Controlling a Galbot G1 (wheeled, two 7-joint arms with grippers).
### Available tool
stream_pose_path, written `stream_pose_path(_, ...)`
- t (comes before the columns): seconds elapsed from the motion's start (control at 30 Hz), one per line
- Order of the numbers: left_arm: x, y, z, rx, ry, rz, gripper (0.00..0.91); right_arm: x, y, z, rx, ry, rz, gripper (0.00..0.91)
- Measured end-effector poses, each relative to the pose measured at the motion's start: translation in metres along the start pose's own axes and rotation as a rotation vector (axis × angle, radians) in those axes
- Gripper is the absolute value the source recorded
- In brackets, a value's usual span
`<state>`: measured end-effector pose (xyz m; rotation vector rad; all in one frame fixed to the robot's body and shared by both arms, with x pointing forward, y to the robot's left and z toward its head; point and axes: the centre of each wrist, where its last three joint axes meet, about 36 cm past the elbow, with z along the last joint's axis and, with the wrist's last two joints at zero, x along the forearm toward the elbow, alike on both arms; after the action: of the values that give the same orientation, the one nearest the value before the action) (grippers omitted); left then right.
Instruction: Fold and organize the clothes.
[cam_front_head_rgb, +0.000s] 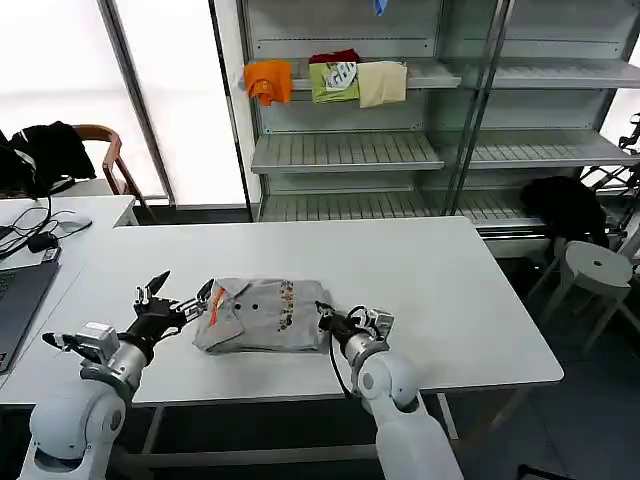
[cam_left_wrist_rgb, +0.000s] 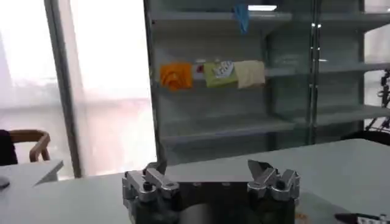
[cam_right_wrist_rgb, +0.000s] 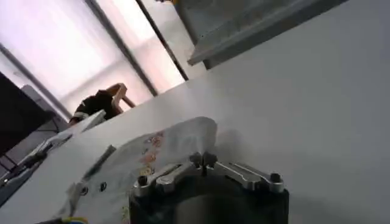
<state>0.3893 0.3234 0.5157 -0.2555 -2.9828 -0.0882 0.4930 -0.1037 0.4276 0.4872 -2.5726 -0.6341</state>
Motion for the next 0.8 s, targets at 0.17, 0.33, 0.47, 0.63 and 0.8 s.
stream_pose_path(0.17,0.002,0.001,0.003,0.009,0.002,-0.007,0.907,0.001,-0.008,-0.01,-0.039,-0.017,0.037,0.0)
stream_pose_path(0.33,0.002,0.0,0.004,0.014,0.003,-0.006,0.907,0.006,-0.02,-0.014,-0.08,-0.029,0.082,0.0)
stream_pose_path(0.47,0.0,-0.001,0.005,0.021,0.005,-0.005,0.907,0.01,-0.031,-0.016,-0.103,-0.038,0.116,0.0)
stream_pose_path(0.63,-0.001,-0.002,0.01,0.028,0.015,-0.003,0.907,0.014,-0.05,-0.018,-0.1,-0.047,0.157,0.907)
stream_pose_path(0.8,-0.002,0.0,0.014,0.029,0.022,-0.004,0.907,0.018,-0.069,-0.021,-0.034,-0.061,0.178,0.907)
